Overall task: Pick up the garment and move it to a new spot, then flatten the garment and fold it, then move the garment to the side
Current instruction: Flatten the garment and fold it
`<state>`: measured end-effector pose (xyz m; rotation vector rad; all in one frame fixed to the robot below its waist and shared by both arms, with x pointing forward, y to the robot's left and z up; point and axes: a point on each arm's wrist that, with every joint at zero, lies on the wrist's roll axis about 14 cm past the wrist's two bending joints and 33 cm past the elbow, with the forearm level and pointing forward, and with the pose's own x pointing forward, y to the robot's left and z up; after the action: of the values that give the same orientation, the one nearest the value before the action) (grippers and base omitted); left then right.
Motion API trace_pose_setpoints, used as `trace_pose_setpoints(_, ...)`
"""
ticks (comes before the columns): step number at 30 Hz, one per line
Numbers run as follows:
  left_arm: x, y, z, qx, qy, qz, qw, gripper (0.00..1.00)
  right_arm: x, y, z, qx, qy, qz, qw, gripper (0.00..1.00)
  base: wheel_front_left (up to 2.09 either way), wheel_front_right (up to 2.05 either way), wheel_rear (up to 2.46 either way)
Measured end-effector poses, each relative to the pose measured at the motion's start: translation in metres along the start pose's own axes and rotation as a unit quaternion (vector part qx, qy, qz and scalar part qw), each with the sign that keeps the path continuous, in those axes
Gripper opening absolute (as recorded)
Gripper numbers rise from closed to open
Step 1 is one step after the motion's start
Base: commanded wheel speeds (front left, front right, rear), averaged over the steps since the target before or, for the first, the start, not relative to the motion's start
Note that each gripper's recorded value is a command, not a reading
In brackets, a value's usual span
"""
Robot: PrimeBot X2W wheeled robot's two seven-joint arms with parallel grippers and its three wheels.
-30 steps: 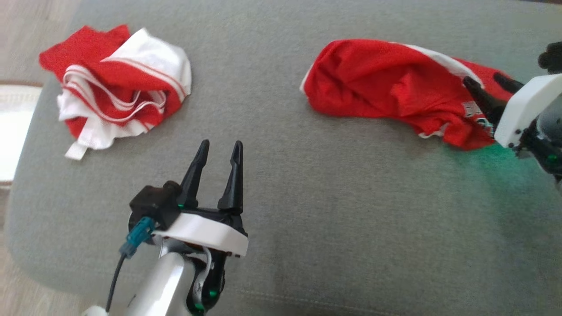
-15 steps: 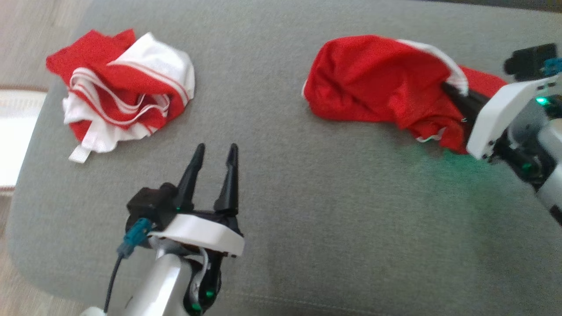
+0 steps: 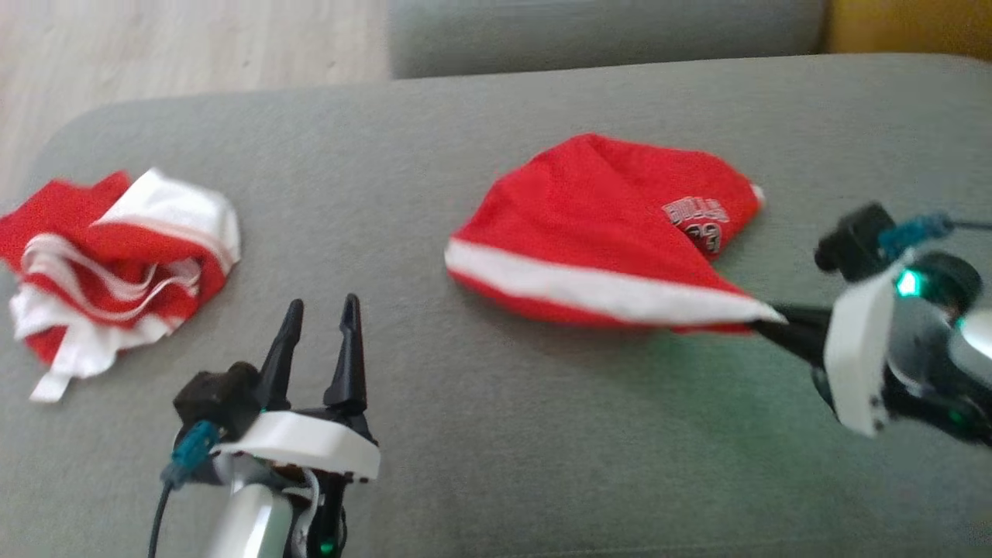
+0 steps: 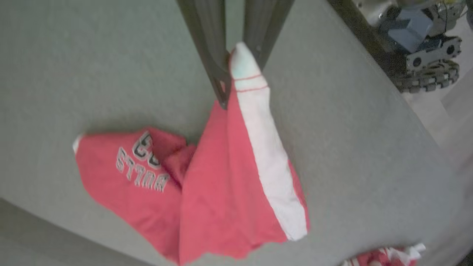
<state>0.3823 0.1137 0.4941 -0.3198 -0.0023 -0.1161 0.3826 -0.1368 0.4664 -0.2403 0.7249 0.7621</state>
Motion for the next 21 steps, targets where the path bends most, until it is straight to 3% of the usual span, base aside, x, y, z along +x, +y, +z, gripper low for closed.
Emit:
trace_pose_setpoints(8,0.008,-0.019,0.002,0.000,-0.005,-0.032,0.999,1.00,-0.067,-0.010,-0.100,0.028,0.157,-0.052,0.986,0.00,0.00,0.00,0.00)
trace_pose_setpoints(9,0.008,-0.019,0.001,0.000,-0.002,-0.032,0.999,1.00,-0.068,-0.012,-0.105,0.026,0.164,-0.057,0.984,0.27,0.00,0.00,0.00)
trace_pose_setpoints(10,0.007,-0.019,-0.001,0.000,0.000,-0.032,0.999,1.00,-0.068,-0.016,-0.111,0.027,0.170,-0.065,0.983,0.89,0.00,0.00,0.00)
trace_pose_setpoints(11,0.007,-0.018,-0.003,0.000,0.003,-0.030,1.000,1.00,-0.067,-0.019,-0.116,0.027,0.176,-0.073,0.981,1.00,0.00,0.00,0.00)
trace_pose_setpoints(17,0.005,-0.015,-0.011,0.000,0.016,-0.032,0.999,1.00,-0.050,-0.016,-0.126,0.045,0.159,-0.079,0.983,1.00,0.00,0.00,0.00)
trace_pose_setpoints(21,0.004,-0.014,-0.014,0.007,0.021,-0.037,0.999,1.00,-0.056,-0.036,-0.105,0.075,0.100,-0.111,0.986,1.00,0.00,0.00,0.00)
